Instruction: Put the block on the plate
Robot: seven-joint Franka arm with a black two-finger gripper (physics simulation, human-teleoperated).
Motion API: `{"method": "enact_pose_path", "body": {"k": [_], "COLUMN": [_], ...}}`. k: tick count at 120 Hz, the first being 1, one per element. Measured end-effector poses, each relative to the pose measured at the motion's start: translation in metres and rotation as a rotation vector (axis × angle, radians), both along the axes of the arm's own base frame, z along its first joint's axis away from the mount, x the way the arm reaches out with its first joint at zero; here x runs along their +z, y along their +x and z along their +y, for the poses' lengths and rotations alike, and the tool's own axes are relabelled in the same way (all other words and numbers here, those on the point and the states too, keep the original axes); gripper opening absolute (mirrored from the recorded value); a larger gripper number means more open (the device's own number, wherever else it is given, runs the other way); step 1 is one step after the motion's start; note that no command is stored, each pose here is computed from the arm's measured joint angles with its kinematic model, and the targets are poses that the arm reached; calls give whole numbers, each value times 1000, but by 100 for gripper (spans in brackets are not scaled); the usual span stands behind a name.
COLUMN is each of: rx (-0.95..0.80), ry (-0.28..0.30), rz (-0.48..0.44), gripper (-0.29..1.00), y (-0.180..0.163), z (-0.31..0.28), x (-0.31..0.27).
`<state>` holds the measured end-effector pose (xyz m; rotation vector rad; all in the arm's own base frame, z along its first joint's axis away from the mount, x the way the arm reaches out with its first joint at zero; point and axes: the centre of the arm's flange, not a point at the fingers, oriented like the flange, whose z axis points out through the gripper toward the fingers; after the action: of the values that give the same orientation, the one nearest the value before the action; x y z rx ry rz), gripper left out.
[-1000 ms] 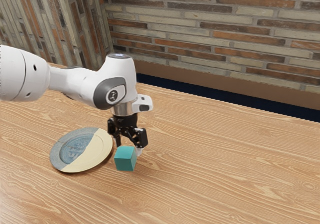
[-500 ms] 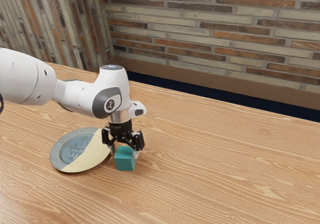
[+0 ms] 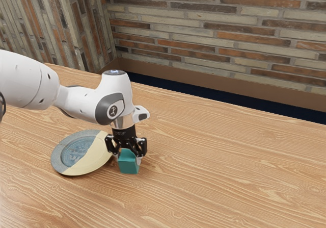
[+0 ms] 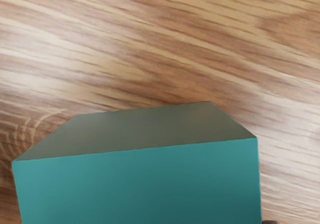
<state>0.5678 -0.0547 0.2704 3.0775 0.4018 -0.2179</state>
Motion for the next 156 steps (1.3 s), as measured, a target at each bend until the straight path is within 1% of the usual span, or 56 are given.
{"method": "enact_pose_path", "body": {"k": [8, 29, 54, 71, 83, 133, 156], "rx": [5, 20, 43, 88, 131, 307, 365], "ry": [1, 1, -7, -12, -11, -2, -2], "rz": [0, -8, -55, -93, -95, -55, -29], "gripper": [46, 45, 42, 43, 43, 43, 43], "y": [0, 2, 3, 2, 2, -8, -14], "z": [-1, -2, 5, 29, 52, 150, 180], "x": [-3, -7, 21, 48, 54, 38, 22]}}
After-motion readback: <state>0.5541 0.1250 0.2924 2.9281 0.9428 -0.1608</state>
